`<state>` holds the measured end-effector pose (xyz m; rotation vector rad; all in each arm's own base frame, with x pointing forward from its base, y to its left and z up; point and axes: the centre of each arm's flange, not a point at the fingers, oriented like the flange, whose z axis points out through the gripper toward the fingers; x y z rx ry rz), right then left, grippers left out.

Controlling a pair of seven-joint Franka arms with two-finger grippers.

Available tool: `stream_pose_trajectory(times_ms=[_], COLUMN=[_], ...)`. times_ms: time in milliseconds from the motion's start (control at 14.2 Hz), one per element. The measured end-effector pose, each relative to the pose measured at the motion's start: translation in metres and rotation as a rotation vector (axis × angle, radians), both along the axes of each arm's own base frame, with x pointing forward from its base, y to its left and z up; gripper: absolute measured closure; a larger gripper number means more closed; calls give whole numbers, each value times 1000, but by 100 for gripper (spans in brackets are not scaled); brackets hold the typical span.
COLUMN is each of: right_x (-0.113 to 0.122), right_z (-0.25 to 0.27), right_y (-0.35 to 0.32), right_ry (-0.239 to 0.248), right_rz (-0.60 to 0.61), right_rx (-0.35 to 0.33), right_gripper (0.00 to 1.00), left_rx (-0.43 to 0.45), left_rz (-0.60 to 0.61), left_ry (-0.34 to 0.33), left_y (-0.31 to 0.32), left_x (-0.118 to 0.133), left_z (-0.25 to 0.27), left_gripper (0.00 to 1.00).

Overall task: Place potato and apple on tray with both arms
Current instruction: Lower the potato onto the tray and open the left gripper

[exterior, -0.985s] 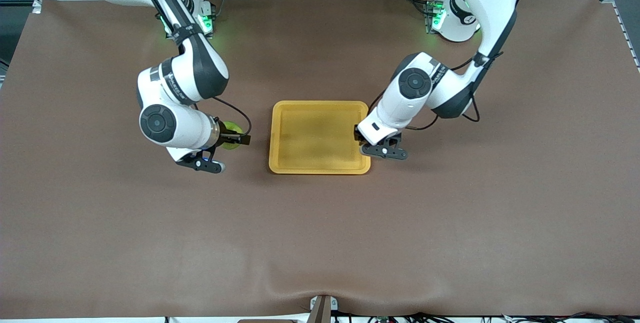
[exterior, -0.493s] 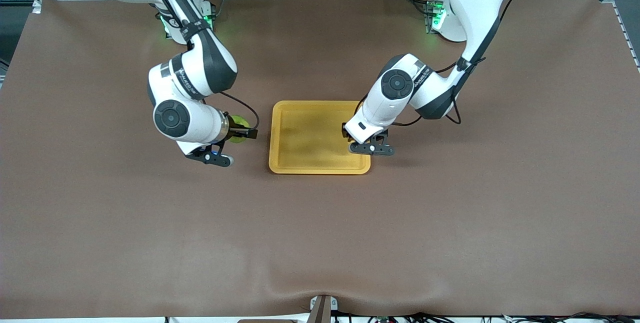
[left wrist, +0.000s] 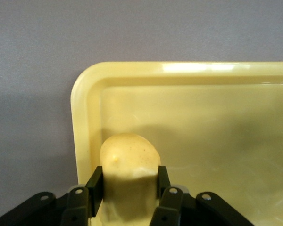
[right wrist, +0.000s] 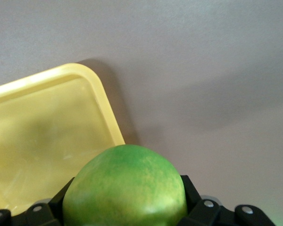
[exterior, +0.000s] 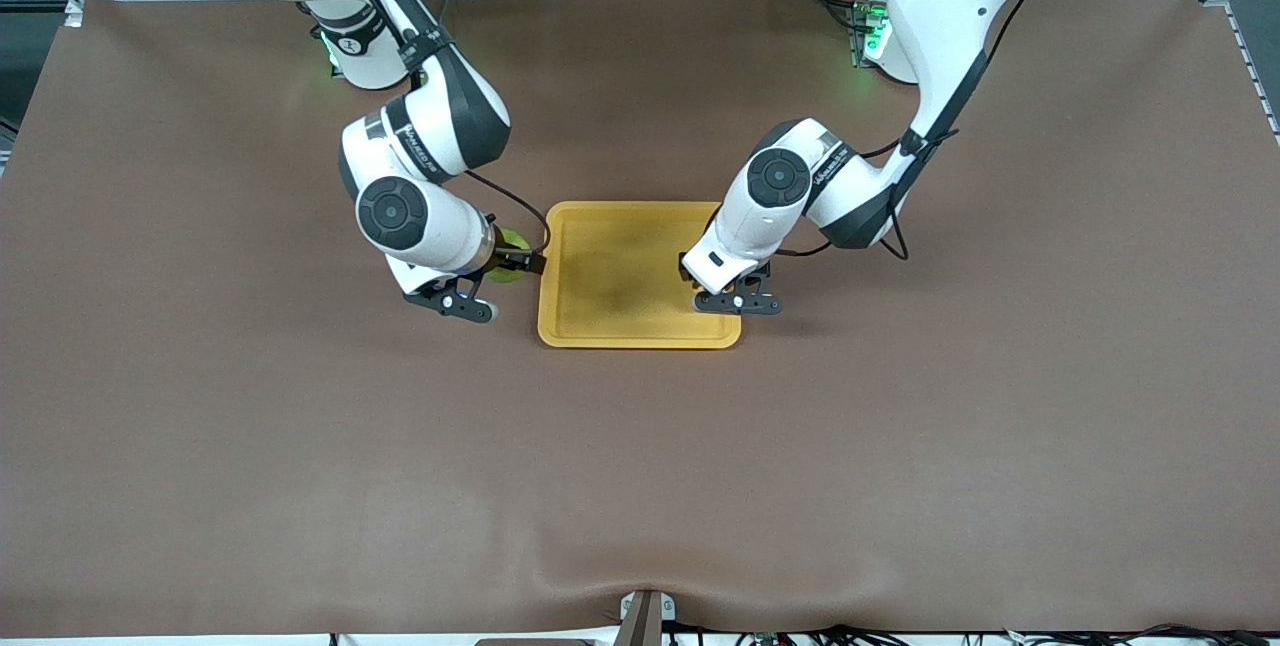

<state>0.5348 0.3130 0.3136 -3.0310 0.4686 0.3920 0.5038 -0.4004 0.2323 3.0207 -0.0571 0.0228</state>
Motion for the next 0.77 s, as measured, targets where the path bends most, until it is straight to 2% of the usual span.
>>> stream_pose_trajectory(times_ms=[422, 563, 774], right_x=[-16, -20, -22], right_z=[-26, -40, -58], right_y=[31, 43, 53], right_ry=[-32, -44, -63], right_rz=[-34, -50, -79], right_rx=[-5, -6, -5], right_gripper=[11, 11, 11], left_rx=[9, 8, 8], left_rz=[28, 35, 31], left_ry=[23, 23, 14], left_y=[3, 3, 2], left_x=[2, 4, 7], left_z=[-17, -18, -16], left_gripper=[51, 38, 10])
